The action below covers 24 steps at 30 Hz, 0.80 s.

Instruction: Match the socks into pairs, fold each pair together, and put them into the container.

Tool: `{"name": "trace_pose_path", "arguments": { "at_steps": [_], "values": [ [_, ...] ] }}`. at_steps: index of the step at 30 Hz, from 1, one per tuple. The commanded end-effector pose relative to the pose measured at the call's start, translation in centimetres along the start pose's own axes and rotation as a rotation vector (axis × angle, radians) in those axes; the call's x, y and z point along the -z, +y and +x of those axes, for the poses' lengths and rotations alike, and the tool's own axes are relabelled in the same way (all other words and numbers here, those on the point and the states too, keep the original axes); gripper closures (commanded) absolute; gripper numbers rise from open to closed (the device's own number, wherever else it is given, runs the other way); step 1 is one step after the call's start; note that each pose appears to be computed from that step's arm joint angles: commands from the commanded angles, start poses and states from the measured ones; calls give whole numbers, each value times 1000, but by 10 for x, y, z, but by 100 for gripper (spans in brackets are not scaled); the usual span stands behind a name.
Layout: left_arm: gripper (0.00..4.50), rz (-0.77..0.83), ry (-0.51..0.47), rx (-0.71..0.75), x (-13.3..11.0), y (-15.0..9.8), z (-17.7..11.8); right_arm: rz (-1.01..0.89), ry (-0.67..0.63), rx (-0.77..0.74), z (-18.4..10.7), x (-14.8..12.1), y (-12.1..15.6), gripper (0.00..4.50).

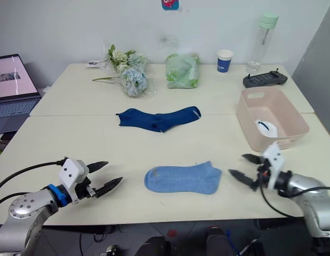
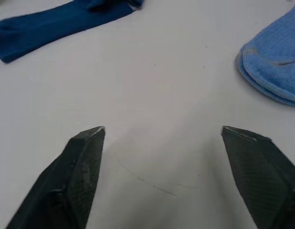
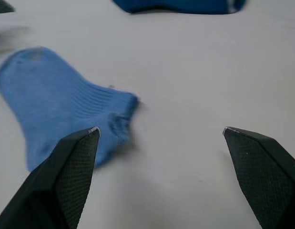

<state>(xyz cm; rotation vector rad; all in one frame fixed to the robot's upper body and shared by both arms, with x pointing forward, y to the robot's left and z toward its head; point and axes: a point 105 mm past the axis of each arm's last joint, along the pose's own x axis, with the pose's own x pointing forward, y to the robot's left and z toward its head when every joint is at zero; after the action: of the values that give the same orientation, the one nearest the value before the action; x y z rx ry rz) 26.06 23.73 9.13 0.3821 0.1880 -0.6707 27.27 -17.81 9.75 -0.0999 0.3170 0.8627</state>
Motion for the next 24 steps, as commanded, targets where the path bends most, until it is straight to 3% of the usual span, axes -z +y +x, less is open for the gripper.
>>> {"name": "trace_pose_path", "arguments": {
  "at_steps": [1, 4, 7, 14, 17, 20, 24],
  "values": [
    [4, 46, -28, 14, -9, -4, 3, 89, 81, 13, 12, 4, 5, 0],
    [4, 46, -39, 18, -13, -6, 4, 127, 139, -52, 19, 8, 17, 0],
    [0, 51, -36, 25, -12, -9, 5, 141, 198, -73, 22, 15, 21, 55],
    [0, 47, -47, 4, -16, -5, 4, 282, 136, -132, 25, 0, 29, 286],
    [0, 57, -40, 0, -15, -3, 5, 313, 107, -91, 25, -4, 20, 417],
    [0, 61, -48, 16, -17, -5, 7, 337, 87, -76, 20, -11, 10, 444],
    [0, 89, -141, 143, -47, -24, 28, 344, 114, -117, 5, -21, -6, 444]
  ]
}}
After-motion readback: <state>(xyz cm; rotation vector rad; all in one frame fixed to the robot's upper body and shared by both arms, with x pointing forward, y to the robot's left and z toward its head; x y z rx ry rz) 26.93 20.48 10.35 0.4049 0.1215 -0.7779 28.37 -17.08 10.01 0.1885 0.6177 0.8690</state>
